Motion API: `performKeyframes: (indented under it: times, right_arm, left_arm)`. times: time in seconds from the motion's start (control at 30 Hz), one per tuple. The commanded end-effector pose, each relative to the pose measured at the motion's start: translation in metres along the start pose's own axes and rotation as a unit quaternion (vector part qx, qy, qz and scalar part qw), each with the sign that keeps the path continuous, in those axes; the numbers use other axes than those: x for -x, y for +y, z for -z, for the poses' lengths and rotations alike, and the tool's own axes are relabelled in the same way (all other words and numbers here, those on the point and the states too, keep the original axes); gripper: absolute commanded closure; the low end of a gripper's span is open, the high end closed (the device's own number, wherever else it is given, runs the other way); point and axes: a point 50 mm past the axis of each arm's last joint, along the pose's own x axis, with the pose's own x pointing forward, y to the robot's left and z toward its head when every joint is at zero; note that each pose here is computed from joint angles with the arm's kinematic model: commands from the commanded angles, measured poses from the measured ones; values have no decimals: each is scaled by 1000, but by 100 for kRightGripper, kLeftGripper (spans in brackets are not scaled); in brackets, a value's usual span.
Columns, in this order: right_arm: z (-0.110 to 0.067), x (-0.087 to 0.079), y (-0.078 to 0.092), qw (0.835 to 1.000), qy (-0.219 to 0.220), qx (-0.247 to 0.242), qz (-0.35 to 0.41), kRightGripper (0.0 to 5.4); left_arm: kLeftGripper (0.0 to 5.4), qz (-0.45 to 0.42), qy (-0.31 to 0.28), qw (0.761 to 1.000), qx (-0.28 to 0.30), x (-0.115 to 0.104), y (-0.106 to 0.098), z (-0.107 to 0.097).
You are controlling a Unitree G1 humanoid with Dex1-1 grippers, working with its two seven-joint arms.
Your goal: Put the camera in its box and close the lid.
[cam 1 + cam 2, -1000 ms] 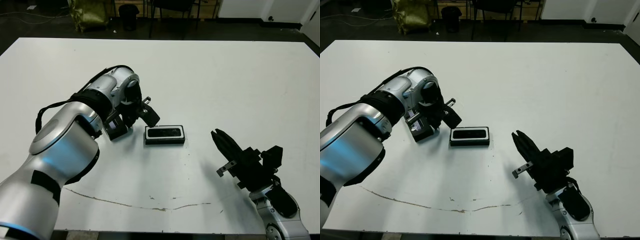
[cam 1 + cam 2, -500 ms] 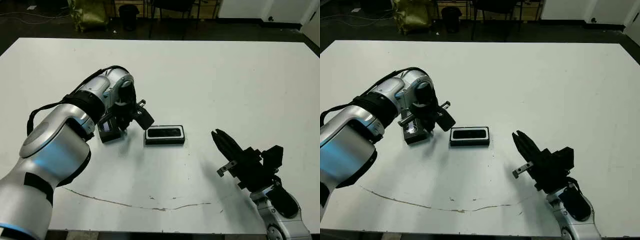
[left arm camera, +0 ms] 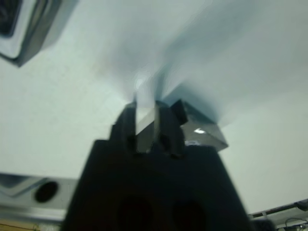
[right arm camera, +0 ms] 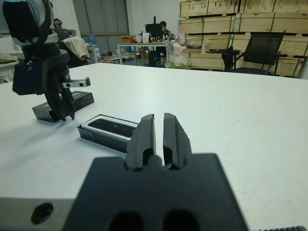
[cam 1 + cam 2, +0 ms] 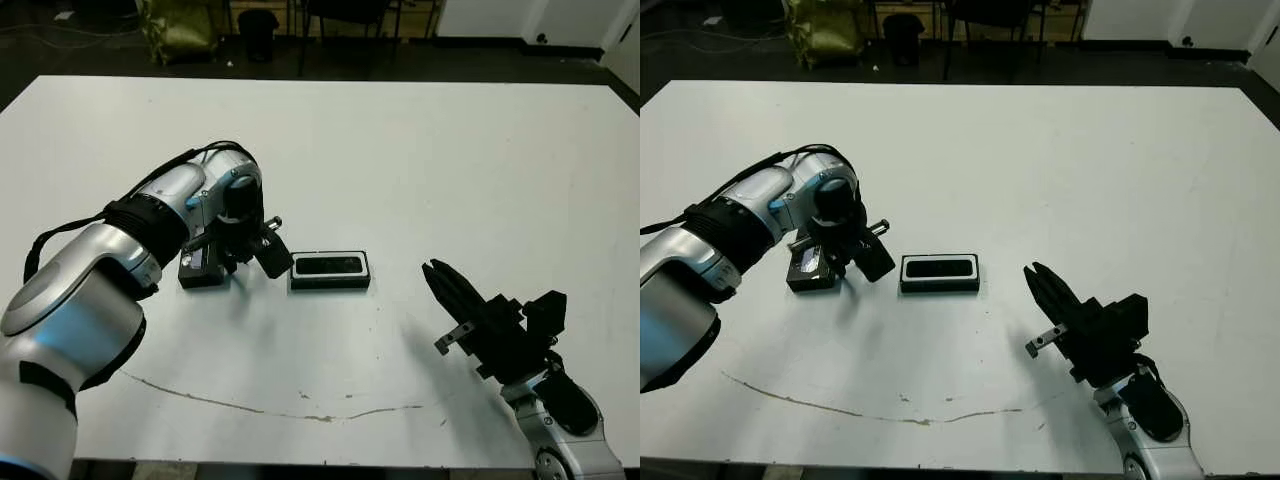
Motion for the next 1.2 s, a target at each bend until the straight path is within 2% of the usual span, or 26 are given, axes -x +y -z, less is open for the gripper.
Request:
performKeyframes:
  times: [0.03,0.1,0.17,0.3,0.4,0.53,0.63,0.73,0.83,0.97,1.07,1.2]
  right_arm:
    - [4,3,-1,1000,20,0,2,540]
    - [4,3,-1,1000,22,-1,1,540]
    - [4,2,-1,1000,25,-7,1,540]
    - [5,2,0,1000,23,-15,-3,540]
    - [6,2,0,999,31,-11,-2,540]
    - [7,3,1,999,33,-14,-1,540]
    - [9,3,1,999,30,-20,-3,540]
    - [11,3,1,999,27,-26,-5,540]
    - [13,3,0,999,25,-28,-6,540]
    - [14,2,2,1000,27,-5,-4,540]
    - [14,2,6,1000,27,-14,-3,540]
    - [14,1,12,999,38,-16,-2,540]
  left_arm:
    - [517,17,-12,1000,4,-15,-10,-3]
    - [472,2,-30,999,19,-11,-7,-6]
    - [469,-26,-69,996,45,-4,0,-7]
    - [538,-92,-130,983,91,11,14,-7]
    - [538,-174,-169,964,109,28,23,-6]
    - [538,-262,-211,935,115,61,28,-9]
    - [538,-330,-263,897,131,84,24,-7]
    - [538,-406,-338,831,177,106,10,-2]
    - [538,-475,-395,752,229,114,-9,1]
    - [538,-566,-408,640,323,110,-41,-3]
    - [538,-642,-408,506,406,89,-66,-11]
    - [538,-669,-402,377,499,53,-93,-22]
